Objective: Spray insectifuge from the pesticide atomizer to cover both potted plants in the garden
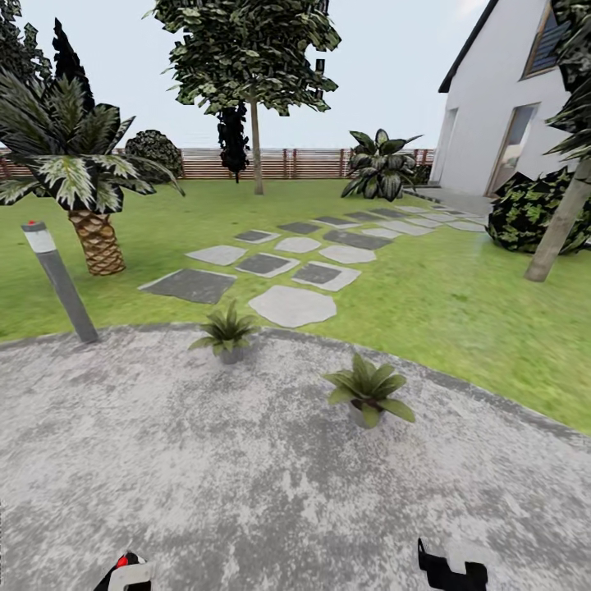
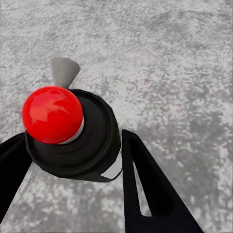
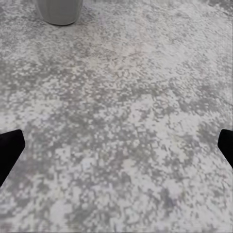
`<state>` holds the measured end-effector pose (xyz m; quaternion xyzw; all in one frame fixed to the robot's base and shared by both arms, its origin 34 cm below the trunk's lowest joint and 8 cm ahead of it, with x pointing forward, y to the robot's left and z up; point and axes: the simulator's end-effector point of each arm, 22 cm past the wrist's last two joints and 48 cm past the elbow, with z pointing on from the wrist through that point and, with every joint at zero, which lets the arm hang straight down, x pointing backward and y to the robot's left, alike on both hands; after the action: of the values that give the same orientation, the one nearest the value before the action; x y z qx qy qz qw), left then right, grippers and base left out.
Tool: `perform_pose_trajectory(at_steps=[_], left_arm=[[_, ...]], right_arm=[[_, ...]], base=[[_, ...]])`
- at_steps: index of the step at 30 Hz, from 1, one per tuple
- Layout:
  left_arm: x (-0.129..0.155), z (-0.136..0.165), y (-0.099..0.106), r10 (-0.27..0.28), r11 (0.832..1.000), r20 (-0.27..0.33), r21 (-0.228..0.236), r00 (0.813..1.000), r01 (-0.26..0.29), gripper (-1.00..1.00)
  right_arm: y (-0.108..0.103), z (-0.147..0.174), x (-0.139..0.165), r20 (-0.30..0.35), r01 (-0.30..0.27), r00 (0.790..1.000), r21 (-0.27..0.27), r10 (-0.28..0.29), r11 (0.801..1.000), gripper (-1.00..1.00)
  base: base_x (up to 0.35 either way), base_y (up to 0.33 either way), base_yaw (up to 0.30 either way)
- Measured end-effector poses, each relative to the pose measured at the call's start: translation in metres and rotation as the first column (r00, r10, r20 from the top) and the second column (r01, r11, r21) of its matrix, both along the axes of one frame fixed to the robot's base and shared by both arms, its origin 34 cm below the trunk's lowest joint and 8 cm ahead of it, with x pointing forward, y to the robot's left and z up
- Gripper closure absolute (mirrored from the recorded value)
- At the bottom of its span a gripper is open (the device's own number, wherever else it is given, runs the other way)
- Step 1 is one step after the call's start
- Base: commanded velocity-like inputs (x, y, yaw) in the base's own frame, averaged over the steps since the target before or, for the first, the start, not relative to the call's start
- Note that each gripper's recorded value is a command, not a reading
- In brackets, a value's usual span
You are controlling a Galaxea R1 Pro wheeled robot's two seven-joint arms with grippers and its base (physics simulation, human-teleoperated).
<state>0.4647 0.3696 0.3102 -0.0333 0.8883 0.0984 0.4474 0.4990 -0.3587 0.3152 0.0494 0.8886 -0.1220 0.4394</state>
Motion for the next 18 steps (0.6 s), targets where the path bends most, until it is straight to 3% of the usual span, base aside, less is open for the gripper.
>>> perform_pose_trajectory(at_steps=[18], left_arm=[[0.0, 0.0, 0.0001, 0.0, 1.0, 0.0, 0.0, 1.0, 0.0, 1.0]], right_arm=[[-0.0039, 0.0005, -0.0001, 0.0, 0.001, 1.0, -0.005, -0.001, 1.0, -1.0]], base=[[0.176, 0.29, 0.0]])
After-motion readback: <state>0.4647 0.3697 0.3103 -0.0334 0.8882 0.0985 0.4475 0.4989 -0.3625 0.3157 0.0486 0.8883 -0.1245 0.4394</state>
